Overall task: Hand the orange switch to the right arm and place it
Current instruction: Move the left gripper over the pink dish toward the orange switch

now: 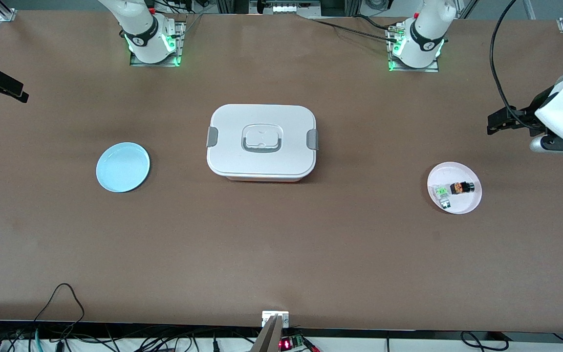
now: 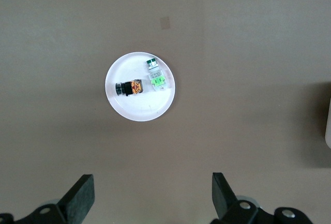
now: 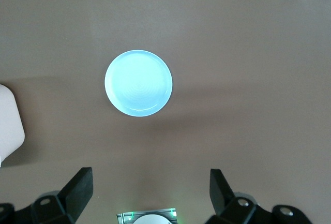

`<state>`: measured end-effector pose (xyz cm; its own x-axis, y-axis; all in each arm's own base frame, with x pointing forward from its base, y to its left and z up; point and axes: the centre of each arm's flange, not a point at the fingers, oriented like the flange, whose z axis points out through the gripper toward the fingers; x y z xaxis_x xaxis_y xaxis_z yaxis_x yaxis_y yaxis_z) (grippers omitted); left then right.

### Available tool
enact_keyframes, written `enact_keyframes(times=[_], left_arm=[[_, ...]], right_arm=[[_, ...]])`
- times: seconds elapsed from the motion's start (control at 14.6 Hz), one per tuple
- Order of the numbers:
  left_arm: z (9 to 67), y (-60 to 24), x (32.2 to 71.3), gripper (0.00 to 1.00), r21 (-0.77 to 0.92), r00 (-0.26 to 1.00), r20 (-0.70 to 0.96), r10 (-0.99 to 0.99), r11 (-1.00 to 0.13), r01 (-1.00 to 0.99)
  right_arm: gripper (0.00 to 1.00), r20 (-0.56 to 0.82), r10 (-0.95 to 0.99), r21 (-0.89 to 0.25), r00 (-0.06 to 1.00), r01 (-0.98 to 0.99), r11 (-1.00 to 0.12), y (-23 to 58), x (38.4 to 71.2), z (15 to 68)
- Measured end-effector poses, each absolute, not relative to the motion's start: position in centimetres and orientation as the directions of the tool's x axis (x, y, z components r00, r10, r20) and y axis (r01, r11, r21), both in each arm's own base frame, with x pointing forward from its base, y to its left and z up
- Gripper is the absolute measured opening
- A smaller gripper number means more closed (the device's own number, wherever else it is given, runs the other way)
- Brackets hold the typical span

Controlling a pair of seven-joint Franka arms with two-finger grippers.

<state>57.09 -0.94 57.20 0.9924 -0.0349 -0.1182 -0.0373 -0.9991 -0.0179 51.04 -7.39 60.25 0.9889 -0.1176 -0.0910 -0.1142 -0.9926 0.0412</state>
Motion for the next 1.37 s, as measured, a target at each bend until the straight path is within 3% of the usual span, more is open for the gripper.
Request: enact_keyframes(times=[0.68, 1.37], left_arm=[[56.6, -0.8, 57.3, 1.00, -0.018, 0.991, -0.133, -0.031, -0.999, -0.034], [53.0, -0.1, 56.9, 1.00, -0.020, 0.958, -0.286, -0.011, -1.000, -0.018]], right_arm=[[1.00, -0.090, -0.117, 0.041, 0.989, -0.114, -0.993, -7.4, 51.0, 60.3], [1.00, -0.090, -0.118, 0.041, 0.989, -0.115, -0.993, -7.4, 51.2, 60.2]])
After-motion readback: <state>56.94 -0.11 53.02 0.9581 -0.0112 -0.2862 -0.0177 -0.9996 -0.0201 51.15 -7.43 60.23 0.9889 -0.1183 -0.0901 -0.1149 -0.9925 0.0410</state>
